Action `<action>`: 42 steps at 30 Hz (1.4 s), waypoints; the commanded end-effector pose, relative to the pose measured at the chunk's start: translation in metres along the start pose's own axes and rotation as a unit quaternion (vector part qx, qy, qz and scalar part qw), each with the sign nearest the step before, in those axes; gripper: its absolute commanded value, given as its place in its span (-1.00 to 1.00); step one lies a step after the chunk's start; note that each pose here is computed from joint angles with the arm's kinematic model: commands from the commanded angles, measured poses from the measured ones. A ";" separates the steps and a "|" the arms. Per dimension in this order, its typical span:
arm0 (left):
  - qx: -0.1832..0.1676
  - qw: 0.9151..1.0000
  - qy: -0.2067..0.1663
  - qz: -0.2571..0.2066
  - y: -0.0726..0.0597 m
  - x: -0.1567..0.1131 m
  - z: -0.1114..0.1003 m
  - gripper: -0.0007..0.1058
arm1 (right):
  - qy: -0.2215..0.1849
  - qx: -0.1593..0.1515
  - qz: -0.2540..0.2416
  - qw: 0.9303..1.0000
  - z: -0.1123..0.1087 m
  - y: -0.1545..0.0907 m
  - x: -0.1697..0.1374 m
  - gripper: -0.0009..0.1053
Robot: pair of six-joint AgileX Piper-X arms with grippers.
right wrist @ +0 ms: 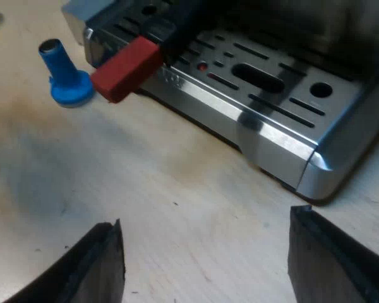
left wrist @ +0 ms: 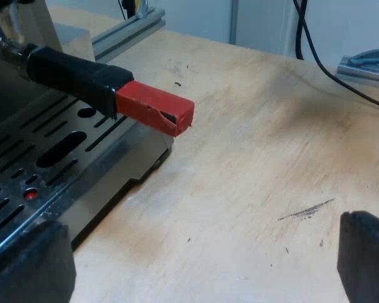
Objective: Grind coffee beans and then tamp
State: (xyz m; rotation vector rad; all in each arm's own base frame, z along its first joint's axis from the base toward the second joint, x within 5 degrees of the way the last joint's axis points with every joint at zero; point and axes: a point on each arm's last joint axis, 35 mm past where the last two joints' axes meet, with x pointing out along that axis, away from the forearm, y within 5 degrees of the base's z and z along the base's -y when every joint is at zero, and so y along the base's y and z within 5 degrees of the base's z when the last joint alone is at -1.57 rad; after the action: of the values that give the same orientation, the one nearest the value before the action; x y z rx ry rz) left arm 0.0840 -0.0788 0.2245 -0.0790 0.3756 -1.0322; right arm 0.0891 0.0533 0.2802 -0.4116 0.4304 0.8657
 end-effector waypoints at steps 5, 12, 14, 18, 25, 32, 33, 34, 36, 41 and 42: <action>0.004 1.000 -0.007 0.001 0.000 0.000 0.002 0.61 | -0.018 -0.023 0.021 0.999 0.003 0.001 0.000 0.03; 0.004 1.000 -0.007 0.001 0.000 0.000 0.002 0.61 | -0.023 -0.053 0.071 0.996 0.005 -0.001 0.011 0.03; 0.004 1.000 -0.007 0.001 0.000 0.000 0.002 0.61 | -0.025 -0.060 0.085 0.994 0.006 -0.003 0.018 0.03; 0.004 1.000 -0.007 0.001 0.000 0.000 0.002 0.61 | -0.022 -0.055 0.100 0.993 0.008 -0.008 0.032 0.03; 0.004 1.000 -0.007 0.001 0.000 0.000 0.002 0.61 | -0.019 -0.118 0.162 0.979 0.018 0.012 0.058 0.03; 0.004 1.000 -0.007 0.001 0.000 0.000 0.002 0.61 | 0.013 -0.124 0.079 0.989 0.030 0.041 0.074 0.03; 0.004 1.000 -0.007 0.001 0.000 0.000 0.002 0.61 | 0.004 -0.115 0.035 0.993 0.037 0.053 0.075 0.03; 0.004 1.000 -0.007 0.001 0.000 0.000 0.002 0.61 | -0.002 -0.113 0.032 0.993 0.038 0.055 0.075 0.03; 0.004 1.000 -0.007 0.001 0.000 0.000 0.002 0.61 | -0.014 -0.104 -0.002 0.994 0.040 0.064 0.074 0.03; 0.004 1.000 -0.007 0.001 0.000 0.000 0.002 0.61 | -0.028 -0.054 -0.066 0.996 0.034 0.078 0.074 0.03; 0.005 1.000 -0.008 0.001 0.000 0.000 0.002 0.61 | -0.028 -0.054 -0.066 0.996 0.034 0.078 0.074 0.03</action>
State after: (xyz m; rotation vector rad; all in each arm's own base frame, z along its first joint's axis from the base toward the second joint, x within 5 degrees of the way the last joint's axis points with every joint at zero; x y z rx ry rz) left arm 0.0840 -0.0788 0.2245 -0.0789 0.3760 -1.0322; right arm 0.0675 0.1690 0.2524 -0.4876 0.3446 1.0283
